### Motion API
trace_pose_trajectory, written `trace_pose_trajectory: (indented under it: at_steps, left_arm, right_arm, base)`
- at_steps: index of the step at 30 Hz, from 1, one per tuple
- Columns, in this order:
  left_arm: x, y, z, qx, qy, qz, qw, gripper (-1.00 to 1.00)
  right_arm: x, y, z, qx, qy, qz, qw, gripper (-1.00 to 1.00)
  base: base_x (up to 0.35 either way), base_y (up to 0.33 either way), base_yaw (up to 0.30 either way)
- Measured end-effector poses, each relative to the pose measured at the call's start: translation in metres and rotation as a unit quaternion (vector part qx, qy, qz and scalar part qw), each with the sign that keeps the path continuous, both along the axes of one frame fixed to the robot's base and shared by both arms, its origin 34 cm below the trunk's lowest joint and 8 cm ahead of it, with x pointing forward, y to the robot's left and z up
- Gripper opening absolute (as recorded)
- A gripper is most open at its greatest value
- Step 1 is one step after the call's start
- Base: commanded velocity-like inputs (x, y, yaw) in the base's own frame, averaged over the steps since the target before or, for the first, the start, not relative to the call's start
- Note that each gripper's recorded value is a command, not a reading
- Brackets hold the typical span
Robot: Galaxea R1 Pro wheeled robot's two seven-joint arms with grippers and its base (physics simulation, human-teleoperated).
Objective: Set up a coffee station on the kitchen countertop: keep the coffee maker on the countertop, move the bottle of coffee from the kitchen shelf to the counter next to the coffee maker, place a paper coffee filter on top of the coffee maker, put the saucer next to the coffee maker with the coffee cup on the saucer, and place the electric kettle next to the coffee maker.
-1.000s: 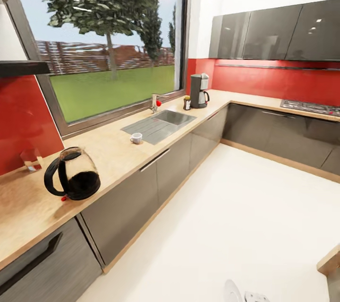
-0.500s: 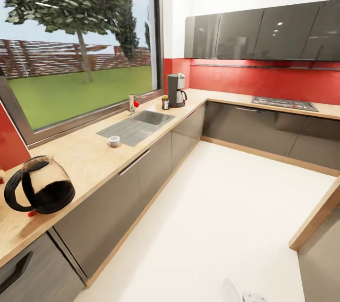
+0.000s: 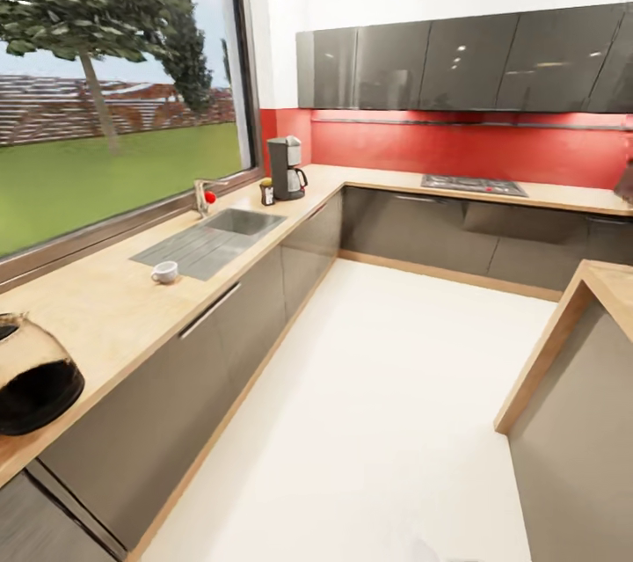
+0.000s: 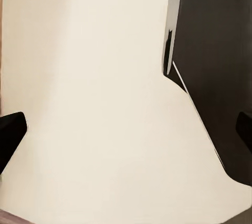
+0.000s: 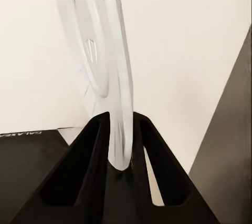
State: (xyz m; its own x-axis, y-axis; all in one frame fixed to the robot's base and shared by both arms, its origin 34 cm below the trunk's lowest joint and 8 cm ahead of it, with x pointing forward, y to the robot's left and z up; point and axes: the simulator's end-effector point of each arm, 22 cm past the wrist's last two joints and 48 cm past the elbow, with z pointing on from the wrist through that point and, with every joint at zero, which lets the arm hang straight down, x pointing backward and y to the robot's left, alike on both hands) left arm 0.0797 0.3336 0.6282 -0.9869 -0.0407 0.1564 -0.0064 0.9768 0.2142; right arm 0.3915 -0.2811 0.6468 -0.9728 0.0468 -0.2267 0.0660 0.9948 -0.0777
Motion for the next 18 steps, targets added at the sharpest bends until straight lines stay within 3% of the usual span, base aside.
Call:
trace_pose_trajectory:
  at_steps: [18]
  left_arm:
    - [0.0, 0.0, 0.0, 0.0, 0.0, 0.0, 1.0, 1.0]
  right_arm:
    - [0.0, 0.009, 0.0, 0.003, 0.0, 0.005, 1.0, -1.0]
  base:
    - [0.0, 0.0, -0.299]
